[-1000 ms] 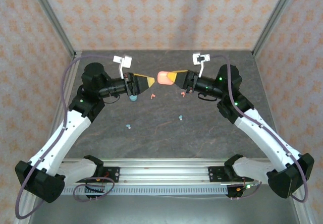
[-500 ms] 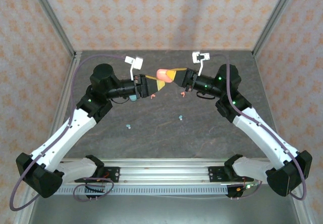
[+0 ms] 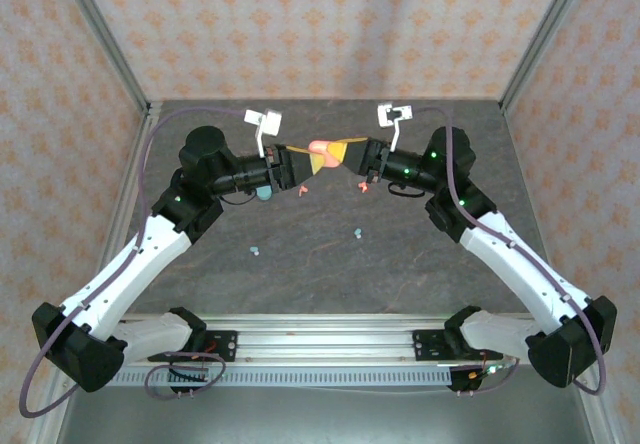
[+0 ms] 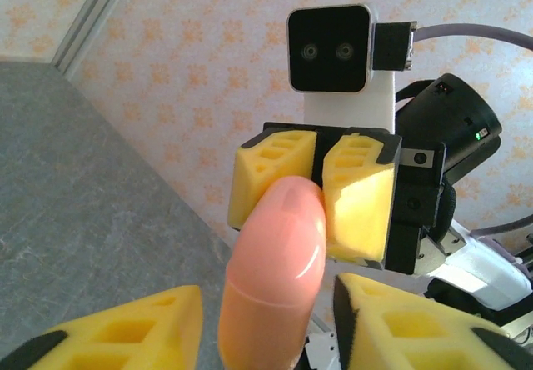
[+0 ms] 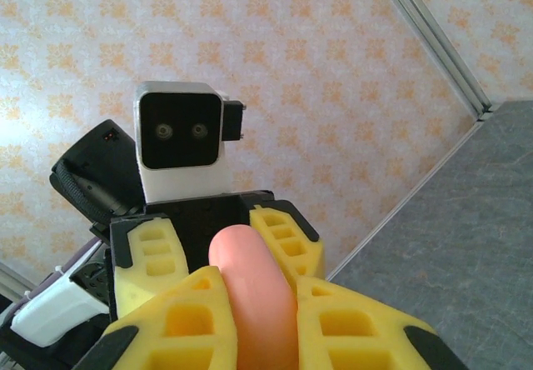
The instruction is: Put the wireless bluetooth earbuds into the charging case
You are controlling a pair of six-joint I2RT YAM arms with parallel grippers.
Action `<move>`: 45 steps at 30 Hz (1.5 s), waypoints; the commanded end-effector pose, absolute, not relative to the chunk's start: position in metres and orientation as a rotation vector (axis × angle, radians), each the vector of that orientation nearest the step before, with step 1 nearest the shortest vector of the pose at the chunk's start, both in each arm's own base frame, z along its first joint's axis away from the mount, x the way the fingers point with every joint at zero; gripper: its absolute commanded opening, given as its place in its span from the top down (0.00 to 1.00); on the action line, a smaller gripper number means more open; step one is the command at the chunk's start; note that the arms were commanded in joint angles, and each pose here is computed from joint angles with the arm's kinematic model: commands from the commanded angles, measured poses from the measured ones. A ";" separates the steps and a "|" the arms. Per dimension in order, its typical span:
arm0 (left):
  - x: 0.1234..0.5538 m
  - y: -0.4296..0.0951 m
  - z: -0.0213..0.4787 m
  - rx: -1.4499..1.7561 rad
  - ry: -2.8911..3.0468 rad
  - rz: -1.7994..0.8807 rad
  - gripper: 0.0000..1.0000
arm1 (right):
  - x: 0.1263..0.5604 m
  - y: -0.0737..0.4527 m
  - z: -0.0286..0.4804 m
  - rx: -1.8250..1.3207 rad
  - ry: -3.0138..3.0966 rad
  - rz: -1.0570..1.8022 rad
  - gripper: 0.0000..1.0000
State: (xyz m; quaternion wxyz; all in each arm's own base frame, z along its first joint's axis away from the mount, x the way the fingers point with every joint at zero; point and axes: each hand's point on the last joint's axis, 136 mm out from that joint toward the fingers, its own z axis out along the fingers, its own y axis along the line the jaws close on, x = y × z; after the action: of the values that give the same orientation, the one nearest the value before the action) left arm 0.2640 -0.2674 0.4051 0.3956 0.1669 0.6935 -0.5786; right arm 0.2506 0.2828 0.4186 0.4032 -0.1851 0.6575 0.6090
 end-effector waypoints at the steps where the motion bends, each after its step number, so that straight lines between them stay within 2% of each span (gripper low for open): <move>1: 0.260 -0.265 0.418 0.442 1.707 -1.446 0.59 | 0.244 0.284 0.432 -0.513 1.594 1.566 0.91; 7: 0.261 -0.268 0.412 0.452 1.726 -1.461 0.73 | 0.245 0.285 0.429 -0.509 1.604 1.569 0.91; 10: 0.260 -0.268 0.411 0.454 1.735 -1.450 0.83 | 0.246 0.285 0.428 -0.503 1.606 1.565 0.91; 13: 0.262 -0.266 0.403 0.453 1.778 -1.408 0.99 | 0.248 0.285 0.427 -0.496 1.609 1.561 0.91; 14: 0.263 -0.265 0.399 0.449 1.804 -1.382 1.00 | 0.249 0.285 0.427 -0.495 1.608 1.558 0.91; 21: 0.268 -0.262 0.381 0.482 1.893 -1.284 1.00 | 0.251 0.286 0.422 -0.495 1.626 1.550 0.90; 25: 0.266 -0.260 0.384 0.528 1.829 -1.245 1.00 | 0.252 0.286 0.418 -0.496 1.644 1.534 0.82; 30: 0.251 -0.255 0.388 0.670 1.716 -1.162 1.00 | 0.252 0.286 0.410 -0.499 1.676 1.518 0.80; 38: 0.249 -0.249 0.382 0.670 1.683 -1.116 1.00 | 0.258 0.286 0.390 -0.473 1.763 1.477 0.74; 45: 0.247 -0.247 0.369 0.687 1.656 -1.082 1.00 | 0.268 0.283 0.373 -0.424 1.862 1.399 0.63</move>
State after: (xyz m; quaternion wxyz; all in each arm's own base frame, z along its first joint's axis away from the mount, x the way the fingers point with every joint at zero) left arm 0.2526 -0.2503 0.3542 0.4600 0.2624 0.7139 -0.4581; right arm 0.2520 0.2910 0.3747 0.3541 -0.1876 0.7103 0.5787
